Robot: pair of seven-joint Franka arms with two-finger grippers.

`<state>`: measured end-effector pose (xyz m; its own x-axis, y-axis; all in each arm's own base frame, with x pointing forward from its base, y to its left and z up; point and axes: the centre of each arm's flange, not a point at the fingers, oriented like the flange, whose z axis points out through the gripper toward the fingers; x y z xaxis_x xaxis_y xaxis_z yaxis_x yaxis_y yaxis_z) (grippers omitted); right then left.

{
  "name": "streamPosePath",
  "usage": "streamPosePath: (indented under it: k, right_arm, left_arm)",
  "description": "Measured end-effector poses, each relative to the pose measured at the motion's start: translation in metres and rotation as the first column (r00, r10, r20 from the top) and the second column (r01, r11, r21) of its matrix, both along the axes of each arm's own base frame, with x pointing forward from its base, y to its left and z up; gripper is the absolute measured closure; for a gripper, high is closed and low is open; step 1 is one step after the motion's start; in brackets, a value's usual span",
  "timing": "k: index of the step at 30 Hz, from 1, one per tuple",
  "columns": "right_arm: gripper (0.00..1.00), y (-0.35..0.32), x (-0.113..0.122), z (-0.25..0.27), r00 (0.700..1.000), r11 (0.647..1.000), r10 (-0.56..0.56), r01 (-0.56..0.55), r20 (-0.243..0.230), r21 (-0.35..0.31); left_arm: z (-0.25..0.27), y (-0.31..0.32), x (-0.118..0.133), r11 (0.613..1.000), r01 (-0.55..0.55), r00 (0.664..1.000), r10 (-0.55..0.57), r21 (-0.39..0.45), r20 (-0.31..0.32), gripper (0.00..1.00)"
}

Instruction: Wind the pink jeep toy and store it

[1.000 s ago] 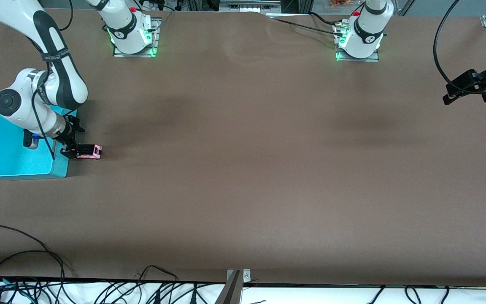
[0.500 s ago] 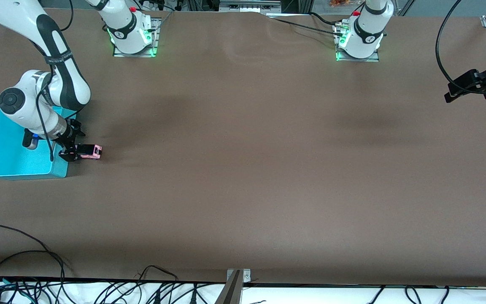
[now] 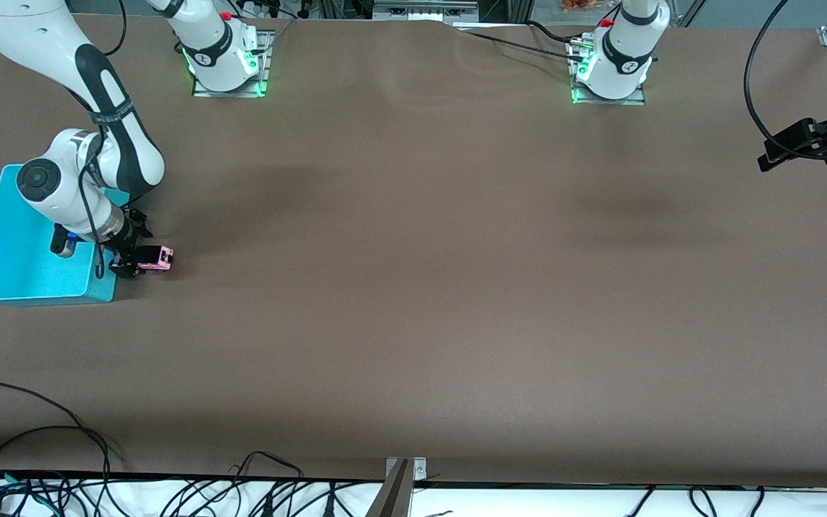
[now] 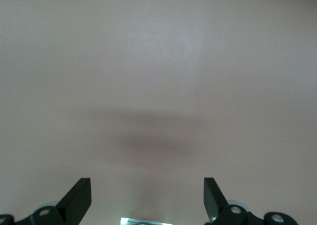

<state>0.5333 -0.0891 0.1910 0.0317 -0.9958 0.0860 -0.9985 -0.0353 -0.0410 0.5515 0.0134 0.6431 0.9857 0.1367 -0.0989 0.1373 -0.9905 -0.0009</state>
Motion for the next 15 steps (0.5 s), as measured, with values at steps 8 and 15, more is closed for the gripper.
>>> streamPosePath:
  k: [8,15]
  right_arm:
    - [0.44,0.0,0.002,0.001,1.0,1.0,-0.006,0.007,0.012,-0.001]
    - [0.49,0.016,0.016,0.013,0.998,0.999,-0.054,0.053,0.029,0.007]
  left_arm:
    - [0.0,0.0,0.0,1.0,0.001,1.0,-0.001,0.0,-0.001,0.0]
    - [0.0,0.0,0.0,1.0,0.001,1.0,-0.001,0.0,-0.001,0.0]
